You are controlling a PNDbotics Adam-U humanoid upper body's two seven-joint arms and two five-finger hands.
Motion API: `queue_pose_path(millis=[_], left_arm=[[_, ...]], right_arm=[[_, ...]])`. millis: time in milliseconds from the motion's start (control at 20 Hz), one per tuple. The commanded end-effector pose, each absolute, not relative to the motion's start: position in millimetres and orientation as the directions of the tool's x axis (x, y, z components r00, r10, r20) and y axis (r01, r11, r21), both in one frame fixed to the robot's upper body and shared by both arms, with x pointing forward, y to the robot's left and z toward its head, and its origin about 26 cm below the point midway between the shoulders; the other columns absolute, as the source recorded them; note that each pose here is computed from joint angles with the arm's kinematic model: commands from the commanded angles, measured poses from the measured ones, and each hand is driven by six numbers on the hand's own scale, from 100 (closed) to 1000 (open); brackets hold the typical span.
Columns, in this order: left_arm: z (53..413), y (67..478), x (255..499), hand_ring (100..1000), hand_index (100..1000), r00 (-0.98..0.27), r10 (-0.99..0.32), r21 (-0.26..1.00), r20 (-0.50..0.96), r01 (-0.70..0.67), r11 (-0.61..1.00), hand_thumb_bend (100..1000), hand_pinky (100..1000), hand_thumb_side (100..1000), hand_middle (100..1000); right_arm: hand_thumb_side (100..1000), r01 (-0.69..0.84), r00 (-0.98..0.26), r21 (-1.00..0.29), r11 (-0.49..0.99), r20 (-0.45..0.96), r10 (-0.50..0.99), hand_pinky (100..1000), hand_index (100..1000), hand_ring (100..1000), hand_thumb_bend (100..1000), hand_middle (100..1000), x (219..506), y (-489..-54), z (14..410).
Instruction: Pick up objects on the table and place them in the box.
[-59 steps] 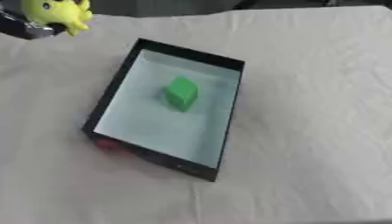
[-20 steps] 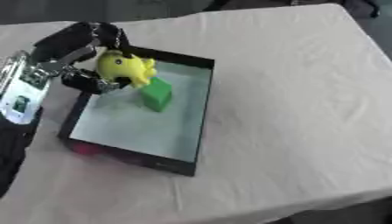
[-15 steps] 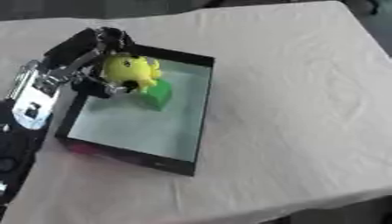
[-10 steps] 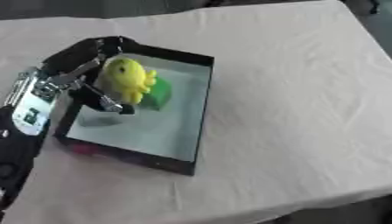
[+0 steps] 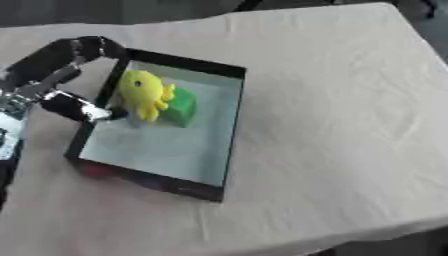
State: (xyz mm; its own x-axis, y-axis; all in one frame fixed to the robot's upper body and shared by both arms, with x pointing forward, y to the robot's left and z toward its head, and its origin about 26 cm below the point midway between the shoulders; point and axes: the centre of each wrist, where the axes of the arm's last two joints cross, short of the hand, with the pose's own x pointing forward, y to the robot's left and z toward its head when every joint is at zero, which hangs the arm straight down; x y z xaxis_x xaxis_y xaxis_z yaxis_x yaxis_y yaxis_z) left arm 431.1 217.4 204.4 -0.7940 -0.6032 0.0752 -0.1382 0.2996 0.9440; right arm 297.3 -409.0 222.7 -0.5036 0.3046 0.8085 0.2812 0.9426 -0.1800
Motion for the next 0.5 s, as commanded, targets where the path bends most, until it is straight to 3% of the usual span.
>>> queue_pose_path(millis=[50, 150, 200, 500], left_arm=[[237, 233, 420, 695, 829, -0.792, -0.597, 0.887, 0.128, -0.178, 0.426, 544, 739, 611, 782], [247, 236, 412, 661, 806, -0.807, -0.562, 0.845, 0.184, -0.162, 0.51, 498, 701, 630, 758], [252, 239, 408, 646, 791, -0.812, -0.543, 0.818, 0.216, -0.154, 0.555, 522, 684, 569, 743], [272, 290, 375, 604, 736, -0.779, -0.488, 0.616, 0.394, -0.17, 0.769, 458, 644, 510, 696]], right_arm=[[560, 0.309, -0.545, -0.145, 0.94, 0.783, 0.3, 1000, 868, 946, 100, 969, 293, -412, 237], [566, 0.315, -0.557, -0.121, 0.942, 0.78, 0.286, 1000, 868, 946, 100, 969, 291, -412, 237], [555, 0.316, -0.563, -0.109, 0.942, 0.778, 0.279, 1000, 868, 946, 100, 968, 290, -412, 238], [551, 0.333, -0.593, -0.056, 0.941, 0.764, 0.255, 1000, 868, 945, 100, 968, 284, -411, 236]])
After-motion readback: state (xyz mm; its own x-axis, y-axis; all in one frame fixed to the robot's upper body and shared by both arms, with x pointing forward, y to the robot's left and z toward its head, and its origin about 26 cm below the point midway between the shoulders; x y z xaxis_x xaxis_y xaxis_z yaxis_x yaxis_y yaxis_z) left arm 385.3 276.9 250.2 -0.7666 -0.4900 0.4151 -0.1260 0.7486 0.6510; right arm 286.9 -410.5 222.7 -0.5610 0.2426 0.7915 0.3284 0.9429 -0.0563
